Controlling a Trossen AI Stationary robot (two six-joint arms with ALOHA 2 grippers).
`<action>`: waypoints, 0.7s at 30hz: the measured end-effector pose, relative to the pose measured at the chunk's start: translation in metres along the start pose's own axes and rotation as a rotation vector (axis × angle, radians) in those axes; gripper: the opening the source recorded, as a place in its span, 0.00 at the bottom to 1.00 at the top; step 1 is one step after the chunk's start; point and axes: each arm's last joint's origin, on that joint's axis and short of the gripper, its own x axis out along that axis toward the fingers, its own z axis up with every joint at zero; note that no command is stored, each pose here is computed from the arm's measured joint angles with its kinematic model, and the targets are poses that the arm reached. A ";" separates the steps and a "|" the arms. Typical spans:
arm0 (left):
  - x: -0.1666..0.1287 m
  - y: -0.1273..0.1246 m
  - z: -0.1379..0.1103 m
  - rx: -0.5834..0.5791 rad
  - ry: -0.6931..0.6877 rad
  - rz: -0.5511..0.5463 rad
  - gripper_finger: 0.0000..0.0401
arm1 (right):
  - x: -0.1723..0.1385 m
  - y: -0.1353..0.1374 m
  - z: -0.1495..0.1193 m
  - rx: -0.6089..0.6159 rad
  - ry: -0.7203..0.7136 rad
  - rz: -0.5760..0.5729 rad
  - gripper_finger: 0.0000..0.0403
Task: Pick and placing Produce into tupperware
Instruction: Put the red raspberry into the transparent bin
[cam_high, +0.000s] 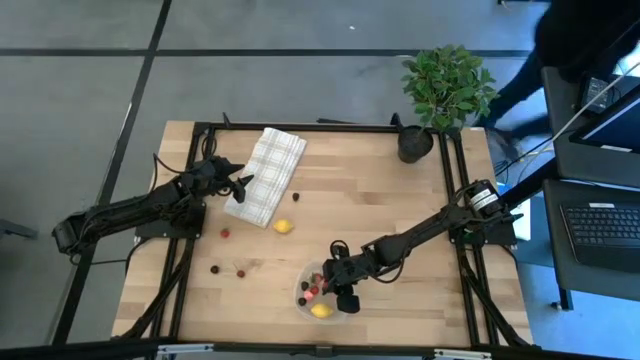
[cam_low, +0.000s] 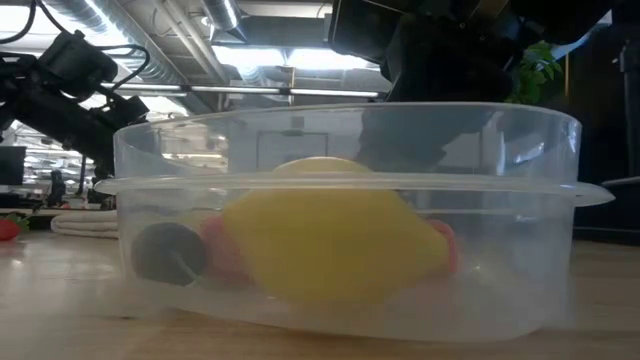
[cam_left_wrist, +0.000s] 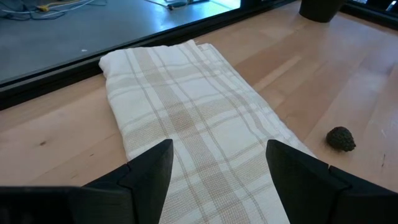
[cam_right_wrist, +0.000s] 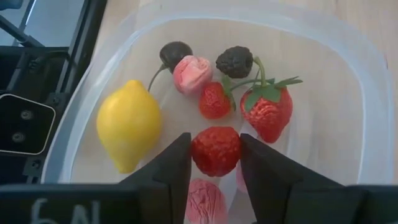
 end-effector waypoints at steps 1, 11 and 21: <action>0.000 0.000 0.000 0.000 0.000 0.000 0.62 | 0.000 0.000 0.000 0.000 0.000 0.000 0.34; 0.000 0.000 0.000 0.000 0.000 0.000 0.62 | 0.000 0.000 0.000 0.000 0.000 0.000 0.35; 0.000 0.000 0.000 0.000 0.000 0.000 0.62 | 0.000 0.000 0.000 0.000 0.001 -0.001 0.35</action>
